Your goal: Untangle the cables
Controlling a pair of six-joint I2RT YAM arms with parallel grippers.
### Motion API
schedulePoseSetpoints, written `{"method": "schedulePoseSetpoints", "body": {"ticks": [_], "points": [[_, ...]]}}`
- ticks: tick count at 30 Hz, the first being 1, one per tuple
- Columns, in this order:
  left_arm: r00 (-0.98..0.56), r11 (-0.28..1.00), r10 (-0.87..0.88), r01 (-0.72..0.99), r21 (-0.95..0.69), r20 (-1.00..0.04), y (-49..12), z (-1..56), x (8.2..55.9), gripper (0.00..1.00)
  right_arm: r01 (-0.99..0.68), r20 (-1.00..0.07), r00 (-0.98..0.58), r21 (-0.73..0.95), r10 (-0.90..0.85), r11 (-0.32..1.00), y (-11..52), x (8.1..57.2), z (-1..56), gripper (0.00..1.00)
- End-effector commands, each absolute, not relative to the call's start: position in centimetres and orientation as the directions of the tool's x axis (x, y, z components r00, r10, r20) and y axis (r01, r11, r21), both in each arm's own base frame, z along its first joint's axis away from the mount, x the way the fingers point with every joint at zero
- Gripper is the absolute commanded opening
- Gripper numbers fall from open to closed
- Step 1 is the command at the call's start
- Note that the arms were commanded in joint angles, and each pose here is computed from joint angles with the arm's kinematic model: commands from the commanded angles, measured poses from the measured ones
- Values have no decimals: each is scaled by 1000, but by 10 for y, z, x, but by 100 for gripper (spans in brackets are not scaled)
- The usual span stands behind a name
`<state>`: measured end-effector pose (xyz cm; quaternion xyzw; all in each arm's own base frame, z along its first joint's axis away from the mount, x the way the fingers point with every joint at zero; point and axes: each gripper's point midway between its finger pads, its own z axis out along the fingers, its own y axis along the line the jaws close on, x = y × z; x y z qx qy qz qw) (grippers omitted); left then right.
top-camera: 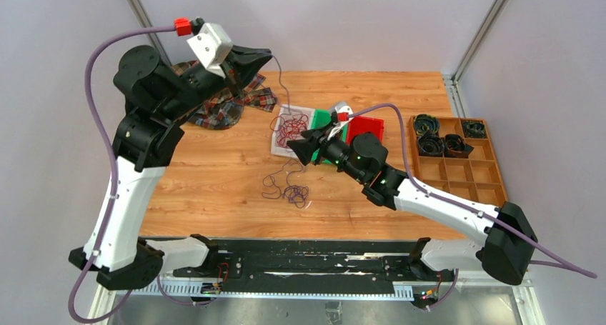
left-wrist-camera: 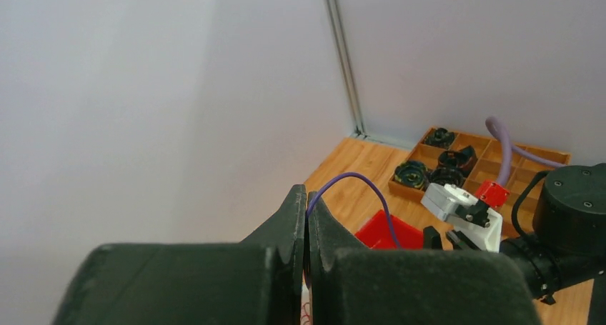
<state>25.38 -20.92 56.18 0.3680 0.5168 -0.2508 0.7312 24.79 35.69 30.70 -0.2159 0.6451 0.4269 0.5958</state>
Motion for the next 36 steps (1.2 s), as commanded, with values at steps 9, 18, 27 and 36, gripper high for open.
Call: {"method": "schedulePoseSetpoints", "body": {"ticks": [9, 18, 27, 36], "points": [[487, 506, 22, 748, 430, -873, -288, 591, 276, 0, -197, -950, -95, 311, 298, 930, 203, 312, 291, 55], [479, 467, -43, 785, 406, -877, -363, 580, 306, 0, -25, -930, -89, 360, 356, 933, 135, 313, 265, 55], [478, 476, -65, 786, 393, -876, -395, 570, 328, 0, 62, -923, -122, 361, 366, 931, 106, 319, 236, 56], [521, 501, -56, 753, 428, -852, -413, 562, 352, 0, 122, -904, -141, 389, 404, 913, 86, 330, 220, 56]]}}
